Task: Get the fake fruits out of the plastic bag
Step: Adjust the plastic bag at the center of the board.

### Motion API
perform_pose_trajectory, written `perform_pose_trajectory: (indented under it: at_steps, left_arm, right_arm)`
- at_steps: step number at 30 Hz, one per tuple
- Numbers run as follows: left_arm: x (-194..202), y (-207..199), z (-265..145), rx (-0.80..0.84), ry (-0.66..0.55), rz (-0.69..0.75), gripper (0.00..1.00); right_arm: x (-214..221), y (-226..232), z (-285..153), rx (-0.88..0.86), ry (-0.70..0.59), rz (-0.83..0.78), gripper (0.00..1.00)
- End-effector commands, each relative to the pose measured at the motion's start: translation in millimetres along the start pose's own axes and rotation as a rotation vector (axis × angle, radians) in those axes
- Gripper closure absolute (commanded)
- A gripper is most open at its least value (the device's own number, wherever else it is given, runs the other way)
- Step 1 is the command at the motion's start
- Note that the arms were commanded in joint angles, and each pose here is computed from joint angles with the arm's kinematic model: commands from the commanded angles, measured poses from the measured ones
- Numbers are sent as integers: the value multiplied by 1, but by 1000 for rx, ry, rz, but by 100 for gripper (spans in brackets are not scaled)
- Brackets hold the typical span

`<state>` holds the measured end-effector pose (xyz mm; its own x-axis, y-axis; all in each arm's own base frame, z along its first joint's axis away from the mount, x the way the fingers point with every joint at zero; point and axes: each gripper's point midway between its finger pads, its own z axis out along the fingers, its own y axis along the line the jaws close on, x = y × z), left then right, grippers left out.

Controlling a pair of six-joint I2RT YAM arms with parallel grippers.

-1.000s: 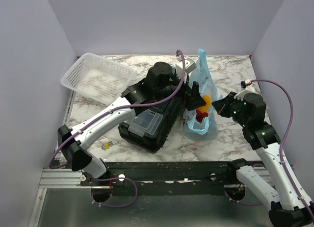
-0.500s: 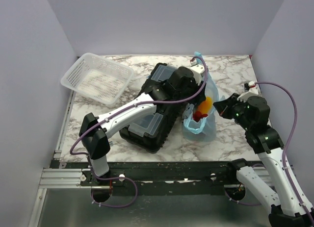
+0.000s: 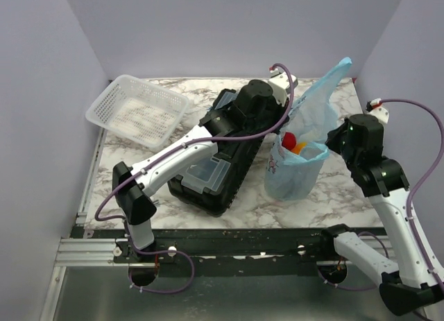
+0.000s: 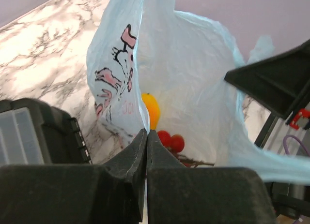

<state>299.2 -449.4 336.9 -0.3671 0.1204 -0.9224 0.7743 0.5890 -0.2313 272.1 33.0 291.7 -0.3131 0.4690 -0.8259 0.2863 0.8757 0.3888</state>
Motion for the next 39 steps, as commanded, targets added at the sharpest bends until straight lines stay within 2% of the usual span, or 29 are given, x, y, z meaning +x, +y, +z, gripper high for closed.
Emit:
perform_pose_trajectory:
  at_steps: [1,4,7,13,17,21,23,27,32,35,39]
  left_arm:
    - [-25,19,-33,-116,-84,-10,100]
    - [-12,33,-40,-174,-70,-11,100]
    - [17,53,-42,-231,-19,-42,100]
    - [76,72,-49,-198,91,-139,100]
    - [88,64,-62,-149,117,-147,100]
    - [76,54,-73,-103,115,-122,100]
    - [65,53,-77,-100,107,-106,91]
    - [36,29,-88,9,72,-82,59]
    - [5,-24,-108,284,4,-92,29]
    - [-10,-61,-128,491,-35,-85,26]
    - [-18,-91,-137,647,-42,-94,23]
  right_arm:
    - [-42,-23,-10,169,-123,-55,99]
    - [-59,-20,-20,151,-168,-84,99]
    - [-54,-24,-27,136,-162,-111,99]
    - [2,-34,-24,78,-31,-90,99]
    - [16,-37,-24,60,-5,-87,99]
    - [11,-33,-27,27,-27,-97,99]
    - [8,-27,-27,0,-29,-103,99]
    - [7,-12,-28,-71,-18,-111,99]
    - [6,-9,-31,-92,-16,-111,99]
    - [9,-7,-33,-106,-5,-110,99]
    - [15,-4,-33,-129,20,-102,99]
